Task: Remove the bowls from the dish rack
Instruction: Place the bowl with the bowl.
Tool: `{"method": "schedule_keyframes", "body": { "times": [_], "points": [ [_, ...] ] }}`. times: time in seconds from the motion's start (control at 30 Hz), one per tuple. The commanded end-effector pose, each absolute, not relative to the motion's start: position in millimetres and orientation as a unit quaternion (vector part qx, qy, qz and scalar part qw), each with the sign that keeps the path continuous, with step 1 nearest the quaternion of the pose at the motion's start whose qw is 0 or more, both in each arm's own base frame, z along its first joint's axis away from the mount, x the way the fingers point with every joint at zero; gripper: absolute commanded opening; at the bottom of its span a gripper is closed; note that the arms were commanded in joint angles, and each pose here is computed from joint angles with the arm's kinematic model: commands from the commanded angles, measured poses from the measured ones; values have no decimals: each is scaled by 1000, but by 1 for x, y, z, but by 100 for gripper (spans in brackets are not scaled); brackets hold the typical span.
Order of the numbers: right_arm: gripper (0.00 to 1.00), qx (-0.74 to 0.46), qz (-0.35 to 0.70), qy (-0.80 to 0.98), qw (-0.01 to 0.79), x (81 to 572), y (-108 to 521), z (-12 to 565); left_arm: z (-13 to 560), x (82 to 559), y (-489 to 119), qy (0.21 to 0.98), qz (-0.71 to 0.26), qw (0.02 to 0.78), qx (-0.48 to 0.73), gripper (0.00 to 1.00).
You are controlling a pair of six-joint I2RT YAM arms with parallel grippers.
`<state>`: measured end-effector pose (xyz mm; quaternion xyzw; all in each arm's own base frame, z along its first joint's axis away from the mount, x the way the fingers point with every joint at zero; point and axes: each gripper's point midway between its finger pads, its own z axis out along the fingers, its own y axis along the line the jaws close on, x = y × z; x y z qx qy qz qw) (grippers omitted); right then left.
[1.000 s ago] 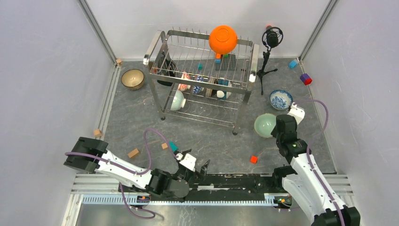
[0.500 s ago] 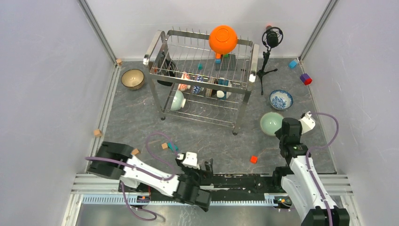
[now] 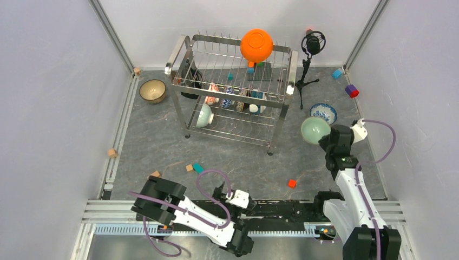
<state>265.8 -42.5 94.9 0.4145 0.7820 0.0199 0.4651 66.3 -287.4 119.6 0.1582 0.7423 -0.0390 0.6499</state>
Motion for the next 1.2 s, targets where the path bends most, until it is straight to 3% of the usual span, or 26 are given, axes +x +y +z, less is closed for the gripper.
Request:
{"method": "schedule_keyframes", "body": {
  "times": [0.0,0.53,0.77,1.17],
  "points": [
    [0,409,74,710,569,316,-46,190,153,69,-303,723,-115,673,110,100],
    [0,379,58,733,562,339,-46,203,237,127,-287,670,-40,732,118,100],
    [0,363,70,739,564,345,-40,206,245,148,-289,658,34,739,138,100],
    [0,339,83,742,572,345,-27,208,353,107,-282,623,-26,764,164,100]
  ]
}}
